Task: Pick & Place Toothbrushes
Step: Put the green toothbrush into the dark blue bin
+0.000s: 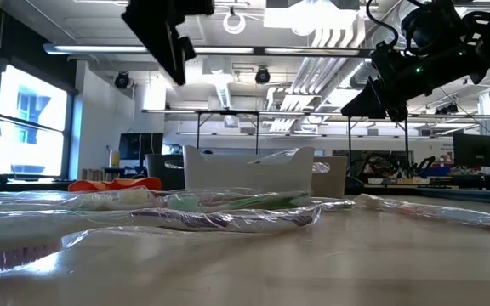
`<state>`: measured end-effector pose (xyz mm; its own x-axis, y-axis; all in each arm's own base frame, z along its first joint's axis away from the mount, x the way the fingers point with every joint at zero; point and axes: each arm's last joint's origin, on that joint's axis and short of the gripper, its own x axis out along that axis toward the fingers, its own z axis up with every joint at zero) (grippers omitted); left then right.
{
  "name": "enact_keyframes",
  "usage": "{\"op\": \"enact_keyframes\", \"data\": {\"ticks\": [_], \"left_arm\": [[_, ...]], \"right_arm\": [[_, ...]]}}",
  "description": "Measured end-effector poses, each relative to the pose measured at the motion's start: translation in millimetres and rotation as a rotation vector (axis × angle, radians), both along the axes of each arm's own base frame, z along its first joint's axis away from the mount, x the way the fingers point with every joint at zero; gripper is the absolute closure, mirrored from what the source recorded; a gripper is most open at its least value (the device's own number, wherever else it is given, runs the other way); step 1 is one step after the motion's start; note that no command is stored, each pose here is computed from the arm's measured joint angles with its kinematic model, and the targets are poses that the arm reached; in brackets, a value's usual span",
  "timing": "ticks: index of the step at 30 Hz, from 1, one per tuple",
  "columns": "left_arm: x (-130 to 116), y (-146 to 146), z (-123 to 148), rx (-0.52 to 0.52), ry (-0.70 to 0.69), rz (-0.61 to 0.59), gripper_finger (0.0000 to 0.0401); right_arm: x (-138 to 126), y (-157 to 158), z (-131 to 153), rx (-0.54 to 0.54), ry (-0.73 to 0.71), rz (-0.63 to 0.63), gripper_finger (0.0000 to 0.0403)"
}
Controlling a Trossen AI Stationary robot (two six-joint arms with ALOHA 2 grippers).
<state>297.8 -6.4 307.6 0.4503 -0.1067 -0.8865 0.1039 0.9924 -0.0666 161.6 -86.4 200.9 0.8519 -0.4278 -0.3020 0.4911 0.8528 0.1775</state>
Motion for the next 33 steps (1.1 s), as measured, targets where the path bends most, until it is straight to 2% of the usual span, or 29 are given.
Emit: {"op": "enact_keyframes", "data": {"ticks": [6, 11, 15, 25, 33], "left_arm": [[-19, 0, -41, -0.091, 0.055, 0.193, 0.0236], [-38, 1, -65, -0.113, 0.107, 0.317, 0.0236], [-50, -4, -82, -0.133, 0.116, 0.364, 0.0236], [-73, -35, -114, -0.170, 0.171, 0.365, 0.0236], [-75, -51, -121, -0.286, 0.193, 0.554, 0.0236]], "right_arm": [[0, 0, 0, 0.002, 0.002, 0.001, 0.0401], [0, 0, 0, 0.001, 0.001, 0.001, 0.0401], [0, 0, 0, 0.002, 0.002, 0.000, 0.0401], [0, 0, 0, 0.000, 0.001, 0.001, 0.0401], [0, 0, 0, -0.003, 0.000, 0.000, 0.0401]]}}
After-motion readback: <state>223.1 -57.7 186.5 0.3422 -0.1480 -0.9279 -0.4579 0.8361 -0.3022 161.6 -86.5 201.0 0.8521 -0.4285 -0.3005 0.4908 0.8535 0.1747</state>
